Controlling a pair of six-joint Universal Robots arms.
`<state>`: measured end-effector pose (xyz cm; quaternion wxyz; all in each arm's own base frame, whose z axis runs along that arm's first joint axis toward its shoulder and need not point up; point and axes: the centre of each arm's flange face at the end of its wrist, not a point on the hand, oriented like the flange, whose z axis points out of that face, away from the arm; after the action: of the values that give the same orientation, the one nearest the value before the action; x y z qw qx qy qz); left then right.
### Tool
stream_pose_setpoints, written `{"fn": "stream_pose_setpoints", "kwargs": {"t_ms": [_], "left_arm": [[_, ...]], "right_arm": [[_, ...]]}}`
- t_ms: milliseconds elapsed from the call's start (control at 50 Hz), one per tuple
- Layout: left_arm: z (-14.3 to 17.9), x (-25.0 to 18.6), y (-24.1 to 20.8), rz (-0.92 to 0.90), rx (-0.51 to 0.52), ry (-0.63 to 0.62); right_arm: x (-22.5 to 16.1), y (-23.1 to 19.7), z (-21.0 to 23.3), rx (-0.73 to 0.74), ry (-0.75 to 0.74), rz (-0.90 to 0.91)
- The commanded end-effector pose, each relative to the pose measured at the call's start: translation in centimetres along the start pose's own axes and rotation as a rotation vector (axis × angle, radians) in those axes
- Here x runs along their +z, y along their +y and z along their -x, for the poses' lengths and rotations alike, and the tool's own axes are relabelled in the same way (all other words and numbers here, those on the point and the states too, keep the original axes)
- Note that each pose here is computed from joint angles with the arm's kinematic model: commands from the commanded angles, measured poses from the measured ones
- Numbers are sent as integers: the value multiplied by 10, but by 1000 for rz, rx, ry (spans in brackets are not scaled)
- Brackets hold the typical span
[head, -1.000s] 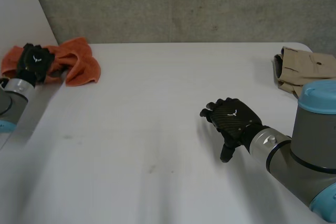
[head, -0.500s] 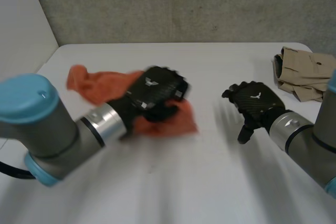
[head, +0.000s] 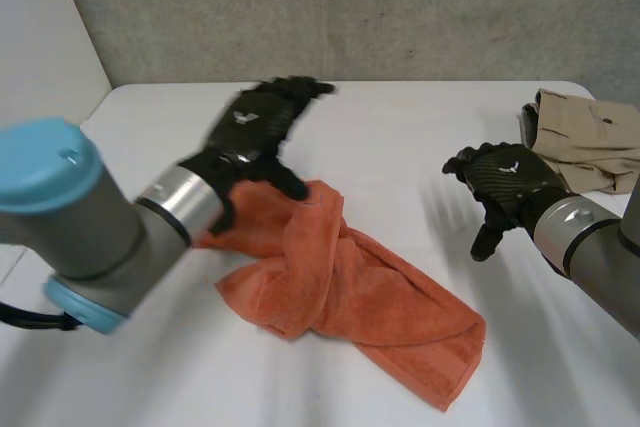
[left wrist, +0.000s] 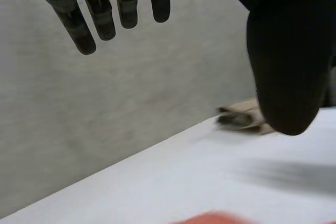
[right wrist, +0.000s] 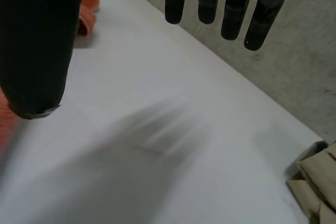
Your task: Fold the laundry.
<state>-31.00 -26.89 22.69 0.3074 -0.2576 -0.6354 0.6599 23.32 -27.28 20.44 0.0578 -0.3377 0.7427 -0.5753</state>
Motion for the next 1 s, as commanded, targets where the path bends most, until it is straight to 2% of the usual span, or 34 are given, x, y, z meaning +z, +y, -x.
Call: {"fn": "stream_pose_setpoints", "kwargs": {"t_ms": [20, 60, 100, 160, 180, 220, 280, 400, 560, 800, 900, 1000], "left_arm": [[53, -9, -9, 59, 196, -140], [62, -7, -9, 65, 265, -156], [73, -3, 1, 100, 373, -167], [87, 4, 18, 158, 474, -173], [103, 6, 31, 209, 522, -189], [116, 5, 38, 254, 544, -204], [142, -1, 53, 363, 547, -237], [149, -6, 77, 468, 518, -217], [151, -4, 89, 498, 516, -233], [126, 0, 90, 514, 539, -233], [107, -9, 51, 466, 566, -270], [87, -31, 15, 410, 575, -284]], "right_arm": [[-19, -4, 19, 28, -139, 119], [-26, -5, 34, 32, -212, 135], [-30, -6, 44, 29, -245, 129], [-35, -4, 62, 37, -284, 113], [-36, -3, 67, 43, -294, 109], [-38, 0, 78, 49, -306, 85], [-37, 9, 88, 50, -294, 72], [-30, 19, 93, 41, -236, 33], [-16, 43, 107, 33, -234, 82], [0, 33, 97, 12, -164, 23], [8, 23, 90, -25, -149, -3], [28, -3, 43, -72, -19, -68]]}}
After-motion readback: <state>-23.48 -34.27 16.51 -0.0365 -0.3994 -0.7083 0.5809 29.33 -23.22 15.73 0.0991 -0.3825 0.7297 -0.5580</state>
